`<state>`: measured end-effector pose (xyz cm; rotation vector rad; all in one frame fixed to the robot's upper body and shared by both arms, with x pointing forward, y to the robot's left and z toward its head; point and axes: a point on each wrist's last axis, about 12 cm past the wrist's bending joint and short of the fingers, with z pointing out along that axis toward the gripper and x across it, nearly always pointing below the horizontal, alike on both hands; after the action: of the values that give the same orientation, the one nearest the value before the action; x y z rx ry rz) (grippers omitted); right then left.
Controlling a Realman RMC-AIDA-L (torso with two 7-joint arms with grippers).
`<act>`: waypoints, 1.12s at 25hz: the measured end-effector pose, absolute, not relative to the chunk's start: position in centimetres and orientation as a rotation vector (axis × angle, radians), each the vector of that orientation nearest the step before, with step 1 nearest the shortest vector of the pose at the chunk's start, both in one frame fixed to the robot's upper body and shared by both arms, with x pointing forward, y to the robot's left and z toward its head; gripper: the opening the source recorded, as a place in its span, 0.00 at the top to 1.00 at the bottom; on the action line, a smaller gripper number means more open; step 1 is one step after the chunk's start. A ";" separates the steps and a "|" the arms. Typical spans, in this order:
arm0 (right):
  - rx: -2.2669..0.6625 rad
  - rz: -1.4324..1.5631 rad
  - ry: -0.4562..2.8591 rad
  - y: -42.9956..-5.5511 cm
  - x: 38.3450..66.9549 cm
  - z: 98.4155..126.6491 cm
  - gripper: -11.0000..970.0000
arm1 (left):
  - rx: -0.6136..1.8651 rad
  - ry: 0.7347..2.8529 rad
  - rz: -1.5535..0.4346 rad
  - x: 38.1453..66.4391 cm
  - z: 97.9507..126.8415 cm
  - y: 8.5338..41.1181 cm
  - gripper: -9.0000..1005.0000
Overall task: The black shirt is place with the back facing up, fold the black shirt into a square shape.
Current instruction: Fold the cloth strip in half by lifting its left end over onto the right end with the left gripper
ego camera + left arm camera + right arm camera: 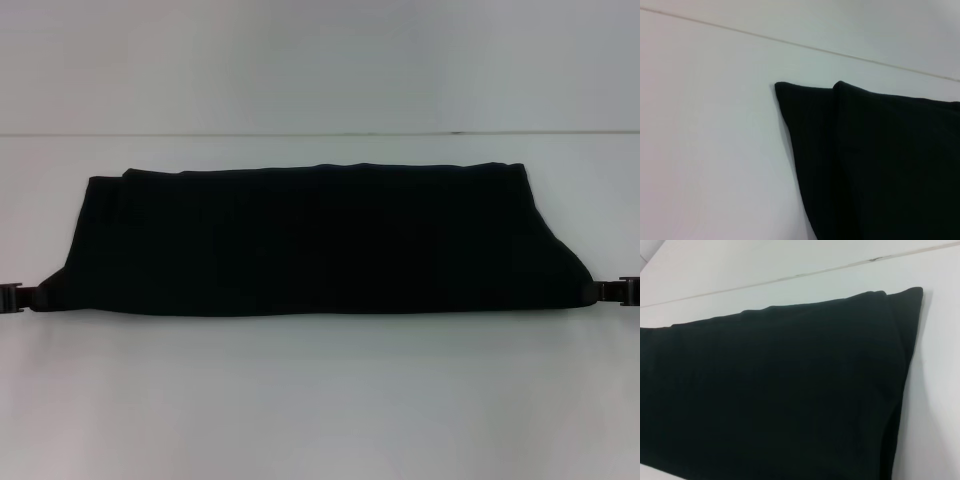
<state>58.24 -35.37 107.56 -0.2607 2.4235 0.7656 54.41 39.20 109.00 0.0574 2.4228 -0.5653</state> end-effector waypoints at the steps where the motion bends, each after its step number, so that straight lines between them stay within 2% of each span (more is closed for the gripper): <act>1: -0.261 0.766 2.424 -35.4 58.2 107.6 0.90 | 0.056 2.423 -0.565 54.3 109.0 39.2 0.97; 8: -0.257 0.788 2.410 -35.1 58.3 107.6 0.87 | 0.042 2.425 -0.586 54.2 108.9 39.1 0.97; 16: -0.260 0.791 2.370 -36.1 58.1 109.0 0.83 | -0.018 2.407 -0.595 53.8 109.3 39.8 0.85; 18: -0.252 0.804 2.338 -36.7 58.0 109.8 0.82 | -0.044 2.395 -0.586 53.6 109.6 40.2 0.78; 21: -0.278 0.849 2.262 -37.2 57.8 111.2 0.68 | -0.094 2.366 -0.635 53.1 110.5 40.8 0.67; 23: -0.324 0.884 2.210 -36.9 57.9 112.0 0.58 | -0.111 2.350 -0.741 52.6 111.1 40.5 0.59; 27: -0.446 0.899 2.144 -35.3 59.0 113.0 0.46 | -0.136 2.369 -0.955 52.0 111.8 39.1 0.40; 28: -0.469 0.898 2.139 -34.9 59.3 113.1 0.43 | -0.142 2.384 -1.002 52.0 111.9 38.7 0.38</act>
<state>59.29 -34.88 113.13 -0.4689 2.1391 0.8981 52.00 38.71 111.93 -0.1423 2.3835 -1.0019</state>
